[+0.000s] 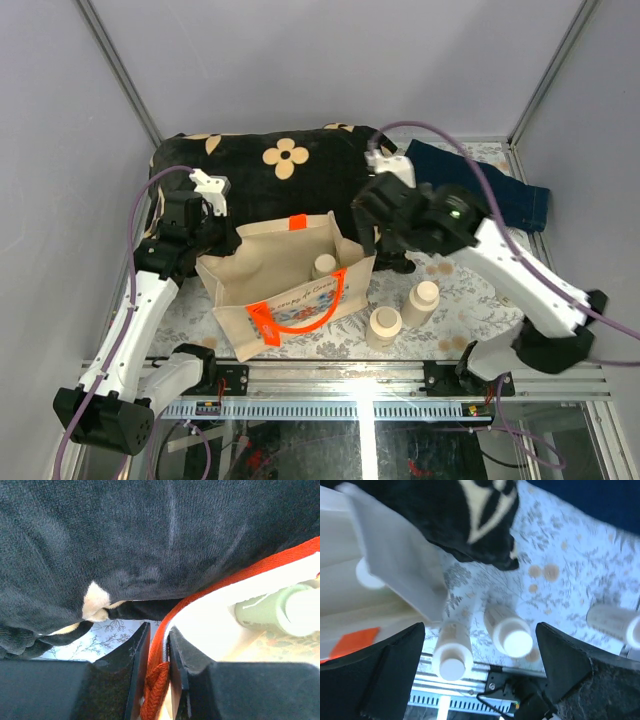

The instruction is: Place the personal care products into the canvas bag

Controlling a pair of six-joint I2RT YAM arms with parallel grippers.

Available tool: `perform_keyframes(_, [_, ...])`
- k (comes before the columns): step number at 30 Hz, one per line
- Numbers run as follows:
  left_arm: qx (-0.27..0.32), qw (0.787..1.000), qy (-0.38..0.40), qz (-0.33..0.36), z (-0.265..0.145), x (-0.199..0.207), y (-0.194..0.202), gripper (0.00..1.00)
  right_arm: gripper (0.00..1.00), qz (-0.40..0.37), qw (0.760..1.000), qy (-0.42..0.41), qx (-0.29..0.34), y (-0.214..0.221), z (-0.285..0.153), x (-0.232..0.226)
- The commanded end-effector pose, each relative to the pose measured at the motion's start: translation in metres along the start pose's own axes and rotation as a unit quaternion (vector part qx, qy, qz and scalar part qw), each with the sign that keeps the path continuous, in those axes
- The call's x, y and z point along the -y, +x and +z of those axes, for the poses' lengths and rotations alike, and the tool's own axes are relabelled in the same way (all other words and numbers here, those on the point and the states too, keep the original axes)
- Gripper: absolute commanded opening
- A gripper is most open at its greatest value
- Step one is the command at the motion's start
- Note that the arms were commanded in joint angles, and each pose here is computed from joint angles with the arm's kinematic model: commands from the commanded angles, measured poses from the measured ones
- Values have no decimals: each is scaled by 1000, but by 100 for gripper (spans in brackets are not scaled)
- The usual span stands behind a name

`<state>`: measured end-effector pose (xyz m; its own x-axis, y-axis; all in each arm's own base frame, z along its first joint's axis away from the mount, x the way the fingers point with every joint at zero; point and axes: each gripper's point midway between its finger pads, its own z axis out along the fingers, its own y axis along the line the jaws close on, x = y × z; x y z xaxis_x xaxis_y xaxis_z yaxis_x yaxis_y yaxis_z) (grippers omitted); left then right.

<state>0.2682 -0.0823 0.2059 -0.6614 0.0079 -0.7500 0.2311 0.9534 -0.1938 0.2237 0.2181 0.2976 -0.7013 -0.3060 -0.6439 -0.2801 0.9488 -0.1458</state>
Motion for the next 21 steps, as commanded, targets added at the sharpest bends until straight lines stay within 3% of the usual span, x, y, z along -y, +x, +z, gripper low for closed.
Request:
perform_keyframes(1, [43,999,-15,6,-3,-5,-21,18,99,113,992,47,-43,41,0,50])
perform_keyframes(8, [37,999,2,0,1,0,-13,18,99,190,973,51,-123,110,27,68])
perform_keyframes(21, [38,999,7,12,5,0,-14,17,99,220,963,22,-154,164,63,55])
